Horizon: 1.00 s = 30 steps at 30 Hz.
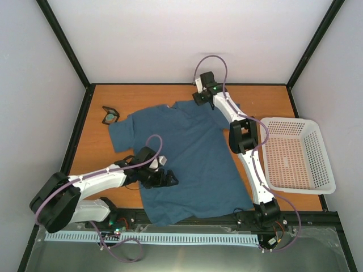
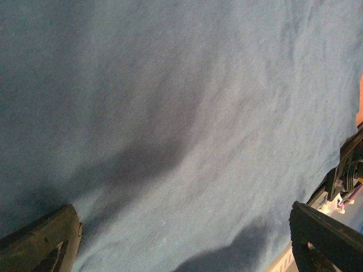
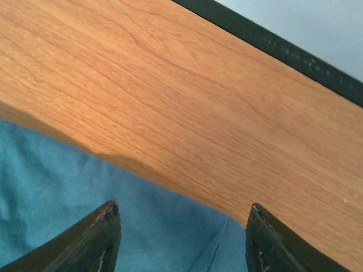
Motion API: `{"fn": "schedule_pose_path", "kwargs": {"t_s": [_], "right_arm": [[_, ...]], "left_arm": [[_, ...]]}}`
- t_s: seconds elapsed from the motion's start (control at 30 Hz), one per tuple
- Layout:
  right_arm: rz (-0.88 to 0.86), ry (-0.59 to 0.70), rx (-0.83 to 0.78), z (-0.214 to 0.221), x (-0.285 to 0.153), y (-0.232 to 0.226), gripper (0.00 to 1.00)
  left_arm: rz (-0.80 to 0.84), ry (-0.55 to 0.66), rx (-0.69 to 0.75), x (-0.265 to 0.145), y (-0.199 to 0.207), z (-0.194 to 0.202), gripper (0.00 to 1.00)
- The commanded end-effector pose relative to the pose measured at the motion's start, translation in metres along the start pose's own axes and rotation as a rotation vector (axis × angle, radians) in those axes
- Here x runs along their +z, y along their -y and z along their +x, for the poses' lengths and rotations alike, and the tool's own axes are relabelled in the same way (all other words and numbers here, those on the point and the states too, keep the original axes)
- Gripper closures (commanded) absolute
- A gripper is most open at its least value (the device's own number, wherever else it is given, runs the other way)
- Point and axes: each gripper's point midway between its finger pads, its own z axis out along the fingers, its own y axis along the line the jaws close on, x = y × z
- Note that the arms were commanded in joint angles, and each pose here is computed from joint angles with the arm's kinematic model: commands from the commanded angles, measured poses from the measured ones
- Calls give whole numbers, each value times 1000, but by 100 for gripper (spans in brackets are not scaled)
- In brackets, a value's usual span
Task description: Pin the brooch onto the clothing
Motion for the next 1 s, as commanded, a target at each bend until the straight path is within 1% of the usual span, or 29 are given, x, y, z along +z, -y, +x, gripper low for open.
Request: {"fn": "schedule_pose_path", "kwargs": {"t_s": [0.0,0.27,0.33,0.43,0.5,0.53,0.57,0.67,0.73,0.8,0.87,0.93,0.97], "right_arm": [[4,-77,54,25,14,5,44],[85,-264,70,79,22,14,45],[179,-304,109,90,19,32,44],[302,-344,215,105,8,67,45],[336,-356,304,114,0,89,48],[337,-356,333,115,-2,93,49],[347,-349,369,117,-8,109,49],[400,-299,351,106,-18,134,49],[361,-227,319,87,-17,139,47],[356,-169,268,64,-27,144,41],[352,-124,243,39,-51,146,33],[346,-103,240,24,-78,145,27],[347,-114,253,25,-89,144,27]], "left_arm": [[-90,-53,-87,-6,-23,23,0],[-76,67,-1,-23,2,-10,0],[-69,106,18,-30,8,-17,0],[-74,188,44,-44,15,-29,0],[-86,256,57,-55,21,-42,0],[-89,291,69,-61,26,-50,0],[-96,328,83,-68,30,-59,0],[-116,451,148,-87,46,-92,0],[-123,517,168,-100,52,-123,0],[-135,595,185,-114,48,-161,0],[-163,659,192,-129,51,-202,0],[-206,677,188,-131,48,-237,0],[-220,676,183,-129,48,-253,0]]}}
